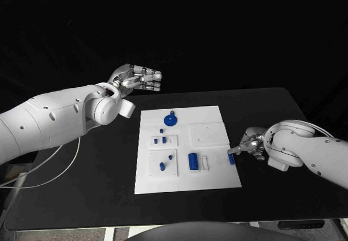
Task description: Assemble the parts on the task board
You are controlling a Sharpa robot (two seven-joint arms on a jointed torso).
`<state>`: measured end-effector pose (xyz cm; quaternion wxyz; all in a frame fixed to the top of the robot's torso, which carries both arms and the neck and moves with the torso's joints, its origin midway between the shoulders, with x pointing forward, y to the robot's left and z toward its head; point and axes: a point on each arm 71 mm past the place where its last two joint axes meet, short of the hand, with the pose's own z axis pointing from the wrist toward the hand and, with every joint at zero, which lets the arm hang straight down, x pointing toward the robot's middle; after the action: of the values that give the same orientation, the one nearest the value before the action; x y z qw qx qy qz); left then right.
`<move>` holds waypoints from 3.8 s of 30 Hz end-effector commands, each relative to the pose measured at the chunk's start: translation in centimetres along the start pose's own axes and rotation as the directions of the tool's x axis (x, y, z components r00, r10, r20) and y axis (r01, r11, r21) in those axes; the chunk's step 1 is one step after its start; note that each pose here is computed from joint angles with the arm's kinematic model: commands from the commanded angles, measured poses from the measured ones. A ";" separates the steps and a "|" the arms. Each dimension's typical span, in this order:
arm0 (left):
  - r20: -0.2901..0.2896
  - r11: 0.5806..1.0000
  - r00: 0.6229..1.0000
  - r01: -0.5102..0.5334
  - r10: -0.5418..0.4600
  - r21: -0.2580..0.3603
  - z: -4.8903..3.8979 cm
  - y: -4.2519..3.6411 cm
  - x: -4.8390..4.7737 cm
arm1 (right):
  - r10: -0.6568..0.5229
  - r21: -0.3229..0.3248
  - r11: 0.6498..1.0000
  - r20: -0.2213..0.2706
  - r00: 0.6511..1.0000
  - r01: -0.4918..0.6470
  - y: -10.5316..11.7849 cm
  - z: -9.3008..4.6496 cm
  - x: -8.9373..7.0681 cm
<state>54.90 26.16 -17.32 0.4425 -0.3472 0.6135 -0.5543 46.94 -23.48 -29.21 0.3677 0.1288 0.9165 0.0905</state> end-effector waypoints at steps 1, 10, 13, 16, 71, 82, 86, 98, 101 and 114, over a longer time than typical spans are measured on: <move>-0.008 1.000 1.000 0.001 -0.001 0.014 0.06 -0.16 0.17 | -0.015 -0.003 1.000 -0.039 0.999 0.015 0.1 0.1 0.5; -0.008 1.000 1.000 0.002 -0.002 0.013 0.04 -0.14 0.14 | -0.038 0.005 0.999 -0.079 0.996 0.038 0.1 0.6 1.6; -0.009 1.000 1.000 0.002 -0.002 0.012 0.04 -0.13 0.13 | -0.040 0.004 0.999 -0.083 0.996 0.041 0.2 0.7 1.8; -0.010 1.000 1.000 0.002 -0.002 0.011 0.04 -0.13 0.15 | -0.043 0.003 0.999 -0.088 0.995 0.043 0.4 0.8 2.1; -0.010 1.000 1.000 0.003 -0.003 0.005 -0.09 -0.08 -0.01 | 0.075 -0.033 0.997 0.028 0.997 -0.075 -1.5 1.4 1.0; -0.009 1.000 1.000 0.002 -0.002 0.006 -0.08 -0.07 -0.01 | 0.106 -0.060 0.993 0.070 0.992 -0.102 -1.5 0.6 0.0; -0.009 1.000 1.000 0.002 -0.002 0.006 -0.07 -0.08 0.00 | 0.115 -0.075 0.991 0.079 0.990 -0.109 -1.1 0.1 -0.3; -0.016 1.000 1.000 0.004 -0.004 0.008 0.18 -0.12 0.40 | 0.128 -0.157 0.979 -0.002 0.992 -0.127 2.6 -1.4 0.8; -0.016 1.000 1.000 0.004 -0.004 0.008 0.21 -0.12 0.43 | 0.123 -0.164 0.979 -0.016 0.992 -0.124 3.3 -1.4 1.3; -0.026 0.999 0.999 0.036 -0.036 -0.002 0.42 -0.13 0.98 | 0.086 -0.157 0.983 -0.071 0.994 -0.096 6.0 -0.7 4.0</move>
<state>54.96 25.44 -17.39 0.4360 -0.3470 0.6153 -0.5575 44.80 -16.60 -29.56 0.3517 0.1368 0.9054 0.1945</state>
